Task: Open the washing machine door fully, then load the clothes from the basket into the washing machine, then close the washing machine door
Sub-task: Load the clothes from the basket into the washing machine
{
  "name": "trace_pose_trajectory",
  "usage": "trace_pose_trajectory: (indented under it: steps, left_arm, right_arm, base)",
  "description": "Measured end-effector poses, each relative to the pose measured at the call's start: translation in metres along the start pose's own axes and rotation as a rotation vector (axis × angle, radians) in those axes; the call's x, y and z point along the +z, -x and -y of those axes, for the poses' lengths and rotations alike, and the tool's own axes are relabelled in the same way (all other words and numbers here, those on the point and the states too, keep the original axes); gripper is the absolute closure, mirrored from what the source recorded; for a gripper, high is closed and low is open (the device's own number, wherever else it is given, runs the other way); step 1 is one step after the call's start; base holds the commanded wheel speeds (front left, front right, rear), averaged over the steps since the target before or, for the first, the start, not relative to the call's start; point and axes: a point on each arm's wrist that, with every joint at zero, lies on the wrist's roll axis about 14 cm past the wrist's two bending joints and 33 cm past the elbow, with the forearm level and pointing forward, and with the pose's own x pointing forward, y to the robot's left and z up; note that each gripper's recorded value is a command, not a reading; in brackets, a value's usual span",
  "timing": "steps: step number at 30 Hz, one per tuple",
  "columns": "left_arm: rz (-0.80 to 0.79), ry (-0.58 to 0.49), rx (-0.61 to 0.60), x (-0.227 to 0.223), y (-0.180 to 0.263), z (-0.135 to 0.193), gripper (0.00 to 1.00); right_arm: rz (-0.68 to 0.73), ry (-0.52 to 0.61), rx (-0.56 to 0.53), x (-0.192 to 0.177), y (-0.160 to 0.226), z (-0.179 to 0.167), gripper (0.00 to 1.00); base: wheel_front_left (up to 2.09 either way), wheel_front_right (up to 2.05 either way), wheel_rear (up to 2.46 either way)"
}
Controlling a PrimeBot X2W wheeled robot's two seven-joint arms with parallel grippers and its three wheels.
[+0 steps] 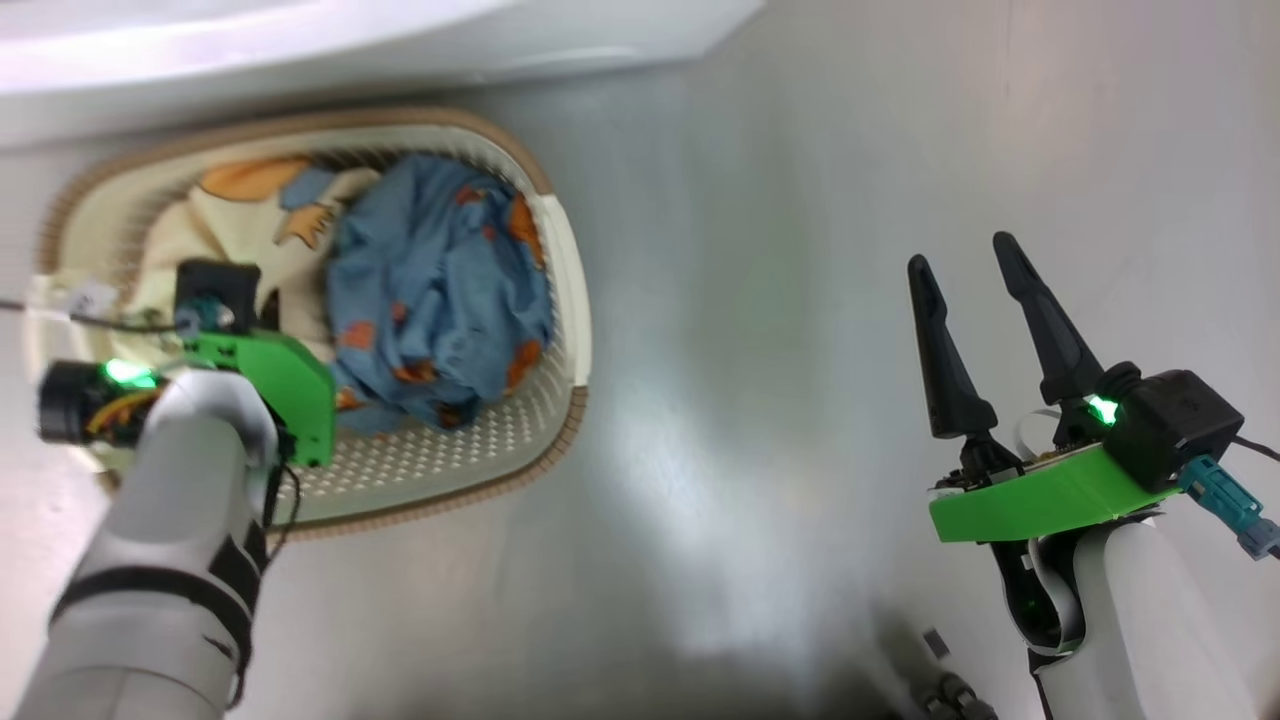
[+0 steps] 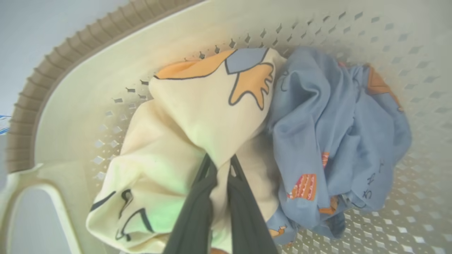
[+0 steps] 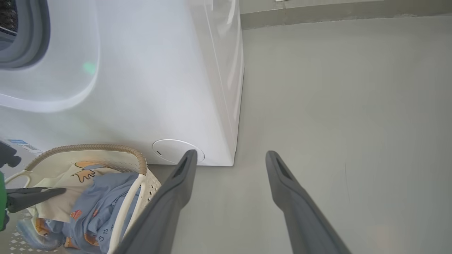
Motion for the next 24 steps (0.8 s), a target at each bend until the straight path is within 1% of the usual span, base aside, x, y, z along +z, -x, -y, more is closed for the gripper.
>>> trace_pose_trajectory:
  steps: [6,9,10,11,18,24]
  left_arm:
    - [0.076,0.066,0.017,0.019,0.033,0.003,1.0]
    - [0.098,0.083,0.026,0.023,0.045,0.005,1.0]
    - [0.133,0.098,0.036,0.032,0.058,0.004,1.0]
    - [0.133,0.098,0.036,0.032,0.058,0.004,1.0]
    - [0.293,0.137,0.079,0.068,0.103,-0.007,1.0]
    - [0.41,0.172,0.123,0.087,0.143,-0.017,1.0]
  right_arm:
    - [0.051,0.004,0.029,0.025,0.005,-0.013,0.0]
    - [0.058,0.001,0.036,0.03,0.01,-0.017,0.0]
    - [0.066,0.0,0.044,0.036,0.016,-0.021,0.0]
    - [0.066,0.0,0.044,0.036,0.016,-0.021,0.0]
    - [0.113,-0.002,0.078,0.059,0.031,-0.037,0.0]
    - [0.157,0.006,0.105,0.079,0.045,-0.048,0.0]
  base:
    - [0.0,0.0,0.0]
    - [0.0,0.0,0.0]
    - [0.0,0.0,0.0]
    - [0.0,0.0,0.0]
    - [0.0,0.0,0.0]
    - [0.0,0.0,0.0]
